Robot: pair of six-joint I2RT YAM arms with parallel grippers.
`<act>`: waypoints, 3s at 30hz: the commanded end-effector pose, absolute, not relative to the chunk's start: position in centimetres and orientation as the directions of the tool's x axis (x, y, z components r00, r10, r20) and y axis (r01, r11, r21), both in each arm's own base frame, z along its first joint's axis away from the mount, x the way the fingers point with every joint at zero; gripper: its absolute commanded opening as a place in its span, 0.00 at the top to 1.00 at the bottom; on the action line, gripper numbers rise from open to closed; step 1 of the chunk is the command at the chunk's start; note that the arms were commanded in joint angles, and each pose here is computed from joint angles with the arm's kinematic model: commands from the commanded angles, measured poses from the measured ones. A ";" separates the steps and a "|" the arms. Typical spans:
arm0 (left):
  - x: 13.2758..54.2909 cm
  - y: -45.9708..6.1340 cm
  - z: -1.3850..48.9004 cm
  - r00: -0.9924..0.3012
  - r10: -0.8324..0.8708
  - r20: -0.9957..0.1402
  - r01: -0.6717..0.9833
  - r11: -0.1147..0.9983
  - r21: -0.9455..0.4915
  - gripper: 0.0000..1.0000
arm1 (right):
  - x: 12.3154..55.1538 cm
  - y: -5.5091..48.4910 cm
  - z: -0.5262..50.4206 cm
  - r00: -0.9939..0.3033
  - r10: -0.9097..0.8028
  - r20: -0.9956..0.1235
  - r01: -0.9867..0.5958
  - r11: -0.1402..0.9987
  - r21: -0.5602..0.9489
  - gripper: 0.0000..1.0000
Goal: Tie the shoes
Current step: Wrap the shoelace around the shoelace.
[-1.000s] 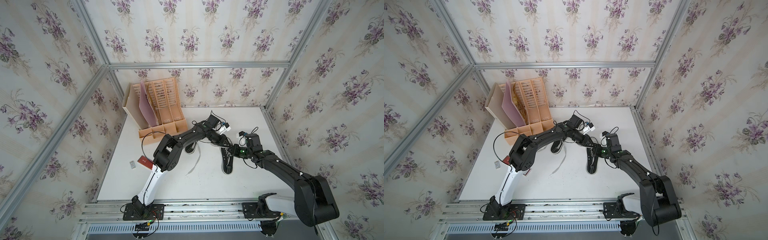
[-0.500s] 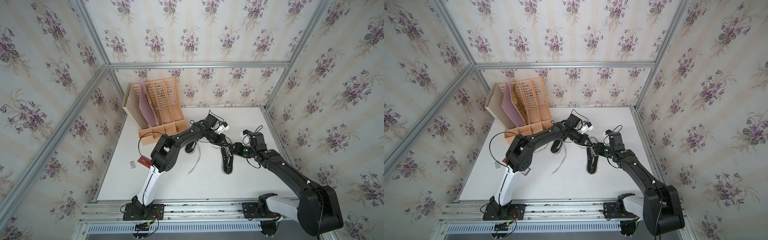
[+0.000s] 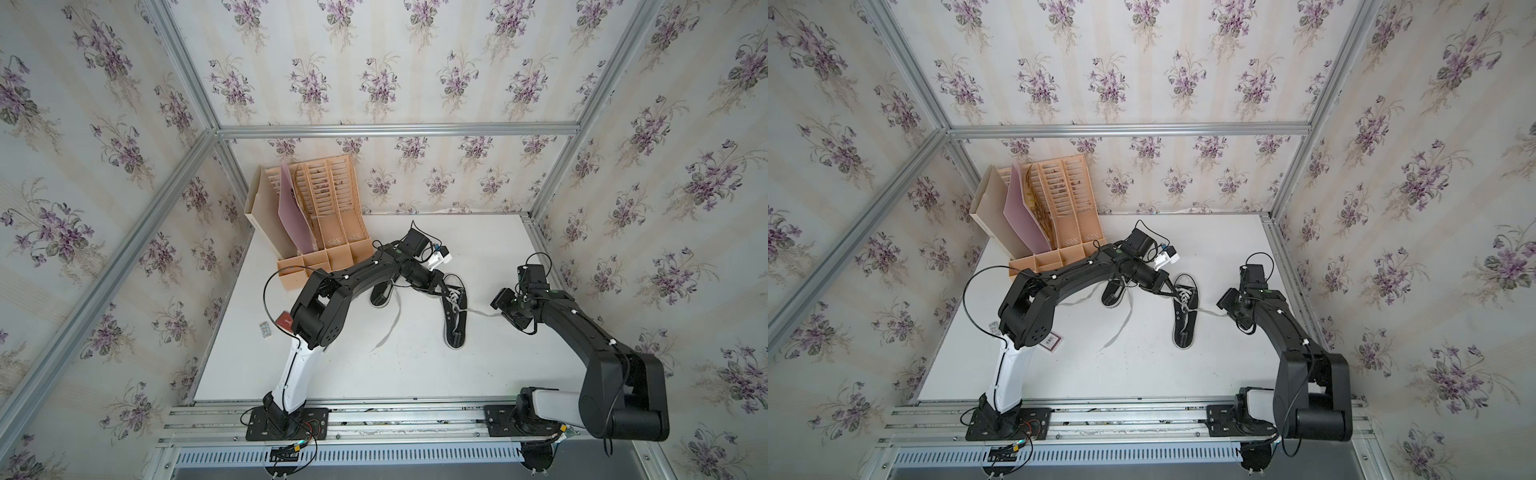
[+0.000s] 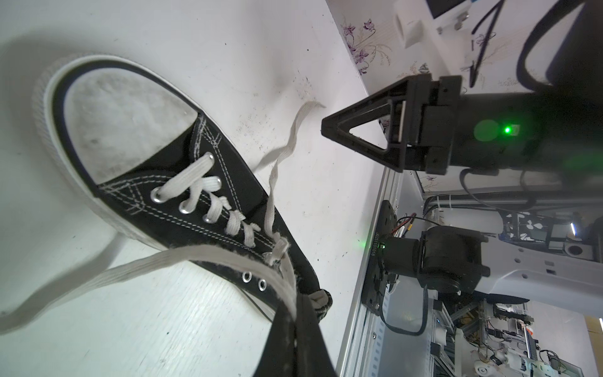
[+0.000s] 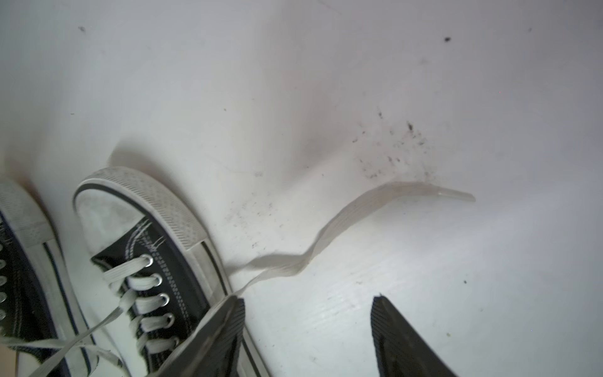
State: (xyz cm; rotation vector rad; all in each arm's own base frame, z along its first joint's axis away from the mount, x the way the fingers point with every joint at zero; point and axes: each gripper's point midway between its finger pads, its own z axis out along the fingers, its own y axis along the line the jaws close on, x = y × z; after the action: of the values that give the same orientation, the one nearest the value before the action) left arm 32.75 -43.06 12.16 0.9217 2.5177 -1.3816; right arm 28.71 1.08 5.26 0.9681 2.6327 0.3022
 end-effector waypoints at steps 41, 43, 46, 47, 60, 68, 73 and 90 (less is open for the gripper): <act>32.2 -42.8 12.3 -0.770 0.450 -0.453 0.625 0.390 -0.676 0.93 | 44.7 16.7 15.0 -0.824 0.379 -0.420 -0.002 0.740 0.672 0.93; 32.2 -42.8 12.4 -0.770 0.448 -0.454 0.626 0.391 -0.675 0.93 | 45.3 17.0 14.5 -0.826 0.375 -0.420 -0.006 0.740 0.672 0.83; 32.2 -42.8 12.3 -0.771 0.447 -0.454 0.625 0.393 -0.674 0.93 | 45.7 16.5 14.4 -0.819 0.356 -0.450 -0.012 0.773 0.634 0.65; 32.2 -42.8 12.3 -0.770 0.447 -0.455 0.626 0.392 -0.674 0.93 | 45.6 16.1 14.6 -0.815 0.343 -0.467 -0.020 0.789 0.615 0.60; 33.1 -43.5 12.1 -0.782 0.461 -0.421 0.606 0.403 -0.685 0.93 | 36.3 10.2 14.3 -0.788 0.290 -0.543 -0.050 0.849 0.526 0.53; 33.6 -44.1 11.8 -0.784 0.474 -0.401 0.597 0.401 -0.694 0.93 | 31.1 12.1 13.1 -0.758 0.310 -0.574 -0.147 0.776 0.613 0.56; 33.9 -44.4 11.8 -0.786 0.478 -0.393 0.592 0.398 -0.701 0.93 | 30.2 14.4 11.6 -0.778 0.220 -0.589 -0.219 0.784 0.581 0.55; 34.0 -44.7 11.9 -0.795 0.467 -0.387 0.580 0.398 -0.711 0.92 | 32.0 16.7 10.0 -0.804 0.090 -0.588 -0.277 0.818 0.505 0.69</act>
State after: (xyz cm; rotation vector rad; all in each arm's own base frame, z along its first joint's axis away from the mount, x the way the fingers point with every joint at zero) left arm 34.45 -44.53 11.57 0.9439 2.5182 -1.3317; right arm 31.42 16.46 9.50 -0.1019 2.4104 0.8054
